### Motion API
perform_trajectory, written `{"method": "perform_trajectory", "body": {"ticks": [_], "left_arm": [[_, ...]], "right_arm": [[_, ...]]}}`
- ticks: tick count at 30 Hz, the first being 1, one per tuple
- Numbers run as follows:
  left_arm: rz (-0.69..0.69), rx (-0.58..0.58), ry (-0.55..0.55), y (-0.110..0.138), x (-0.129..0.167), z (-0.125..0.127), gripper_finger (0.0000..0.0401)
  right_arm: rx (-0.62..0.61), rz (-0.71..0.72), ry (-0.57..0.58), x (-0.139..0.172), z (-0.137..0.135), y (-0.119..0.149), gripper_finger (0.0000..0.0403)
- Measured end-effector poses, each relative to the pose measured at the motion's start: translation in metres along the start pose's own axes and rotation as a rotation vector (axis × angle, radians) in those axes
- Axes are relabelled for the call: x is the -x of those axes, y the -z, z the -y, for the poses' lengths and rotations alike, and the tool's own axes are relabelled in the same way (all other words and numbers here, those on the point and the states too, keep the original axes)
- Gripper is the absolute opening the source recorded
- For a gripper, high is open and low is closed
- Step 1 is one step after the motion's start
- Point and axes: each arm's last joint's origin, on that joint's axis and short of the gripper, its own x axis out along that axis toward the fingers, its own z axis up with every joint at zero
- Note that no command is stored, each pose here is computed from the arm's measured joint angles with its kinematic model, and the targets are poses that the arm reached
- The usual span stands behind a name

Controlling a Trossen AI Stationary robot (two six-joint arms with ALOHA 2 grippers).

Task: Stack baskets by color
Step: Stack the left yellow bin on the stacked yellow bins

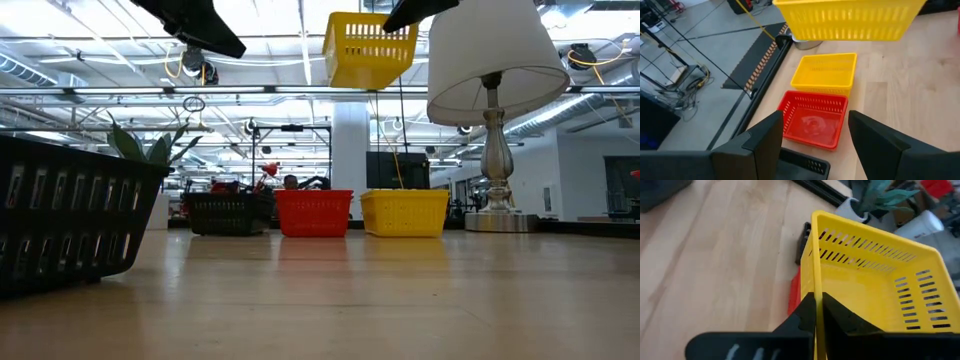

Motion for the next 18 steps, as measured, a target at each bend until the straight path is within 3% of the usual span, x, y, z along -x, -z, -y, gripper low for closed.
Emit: {"method": "perform_trajectory", "body": {"ticks": [10,18], "left_arm": [[0.030,0.013,0.029,-0.003,0.000,0.001,0.0227],[0.034,0.013,0.040,-0.003,0.000,0.001,0.0227]], "right_arm": [[-0.040,0.069,-0.043,0.020,0.033,0.009,0.0004],[-0.119,0.064,0.009,0.037,0.061,0.025,0.0004]]}}
